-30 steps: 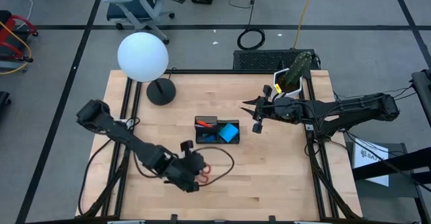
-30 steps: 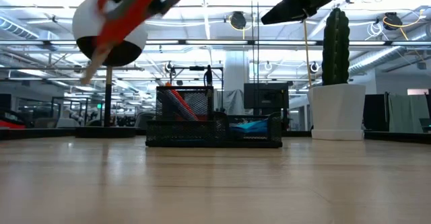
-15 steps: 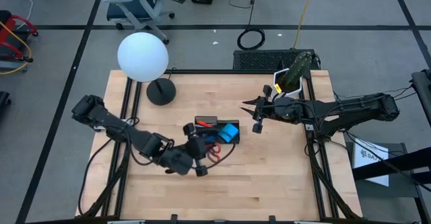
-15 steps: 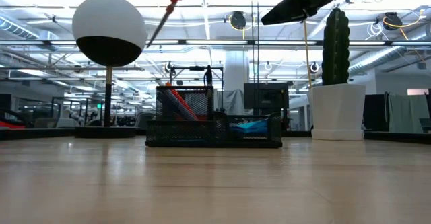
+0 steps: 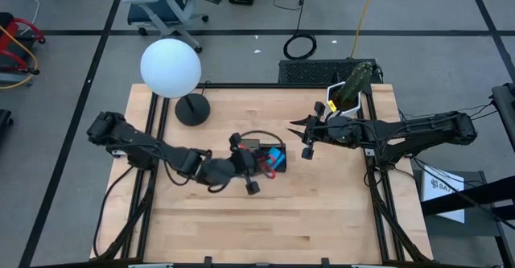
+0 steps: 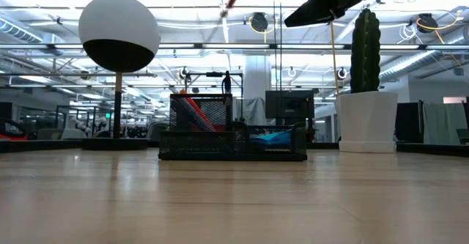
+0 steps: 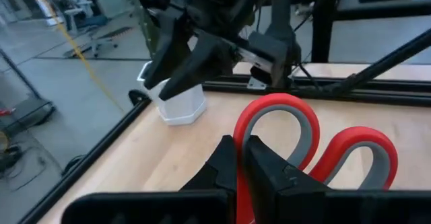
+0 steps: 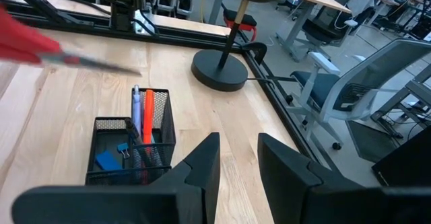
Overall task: Pick and place office supplies into organizer
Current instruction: Put the orange scissor into the black desk organizer
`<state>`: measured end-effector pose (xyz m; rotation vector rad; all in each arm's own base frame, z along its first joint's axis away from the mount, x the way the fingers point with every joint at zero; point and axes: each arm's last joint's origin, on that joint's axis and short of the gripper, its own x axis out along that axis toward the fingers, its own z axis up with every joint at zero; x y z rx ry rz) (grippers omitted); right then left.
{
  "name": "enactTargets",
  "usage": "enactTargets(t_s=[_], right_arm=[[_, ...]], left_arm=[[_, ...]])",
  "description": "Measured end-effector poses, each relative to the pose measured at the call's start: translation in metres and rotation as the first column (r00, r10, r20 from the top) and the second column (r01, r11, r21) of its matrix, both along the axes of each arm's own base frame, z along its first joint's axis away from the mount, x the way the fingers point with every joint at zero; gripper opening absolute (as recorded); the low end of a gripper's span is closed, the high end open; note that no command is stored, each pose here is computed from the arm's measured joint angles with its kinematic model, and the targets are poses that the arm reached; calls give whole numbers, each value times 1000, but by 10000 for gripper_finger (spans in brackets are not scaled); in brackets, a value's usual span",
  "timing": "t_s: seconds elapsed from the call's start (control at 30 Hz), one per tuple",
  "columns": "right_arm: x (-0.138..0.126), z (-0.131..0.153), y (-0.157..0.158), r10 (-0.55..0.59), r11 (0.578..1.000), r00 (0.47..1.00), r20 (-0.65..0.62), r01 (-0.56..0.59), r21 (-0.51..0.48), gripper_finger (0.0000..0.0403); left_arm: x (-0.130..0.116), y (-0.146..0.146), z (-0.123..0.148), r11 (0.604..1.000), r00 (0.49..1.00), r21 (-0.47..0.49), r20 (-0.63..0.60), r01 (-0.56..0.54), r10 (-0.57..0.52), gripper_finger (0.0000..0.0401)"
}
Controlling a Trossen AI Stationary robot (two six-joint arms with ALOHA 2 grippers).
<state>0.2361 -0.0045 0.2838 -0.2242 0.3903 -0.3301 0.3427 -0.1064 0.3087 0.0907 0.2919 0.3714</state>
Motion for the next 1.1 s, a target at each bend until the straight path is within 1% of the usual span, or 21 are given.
enactTargets(t_s=[0.07, 0.1, 0.17, 0.27, 0.37, 0.43, 0.53, 0.6, 0.7, 0.87, 1.03, 1.1], right_arm=[[0, 0, 0, 0, 1000, 1000, 0, 0, 0, 91], [0, 0, 0, 0, 1000, 1000, 0, 0, 0, 91], [0, -1, 0, 1, 1000, 1000, -2, -1, -2, 91], [-1, -4, 0, 5, 1000, 1000, -11, -5, -12, 91], [-1, -6, -1, 4, 1000, 1000, -16, -4, -16, 91], [-1, -5, -1, 4, 1000, 1000, -11, -4, -17, 91], [0, -3, -1, 4, 1000, 1000, 10, -4, -20, 91], [1, -2, -1, 4, 1000, 1000, 24, -4, -18, 91], [1, -2, -1, 4, 1000, 1000, 26, -3, -16, 91], [1, -1, -1, 4, 1000, 1000, 31, -3, -16, 91], [1, -1, -1, 4, 1000, 1000, 28, -3, -16, 91], [1, -1, -1, 4, 1000, 1000, 29, -3, -16, 91]], left_arm=[[-4, 9, -7, 1000, 999, -15, 44, 27, -26, 12], [-4, 14, -9, 999, 994, -33, 99, 41, -37, 12], [-11, 23, -11, 995, 974, -53, 213, 87, -74, 12], [-27, 37, -21, 990, 934, -62, 343, 126, -98, 12], [-48, 48, -34, 988, 897, -88, 436, 129, -79, 12], [-57, 55, -42, 983, 852, -127, 521, 134, -49, 12], [-70, 64, -60, 972, 808, -189, 590, 142, -3, 12], [-76, 71, -67, 959, 794, -247, 607, 141, 40, 12], [-79, 78, -79, 948, 808, -292, 584, 123, 75, 12], [-80, 79, -77, 933, 786, -329, 611, 147, 92, 12], [-79, 79, -79, 915, 793, -372, 599, 156, 108, 12], [-79, 79, -83, 910, 810, -388, 575, 144, 117, 12]])
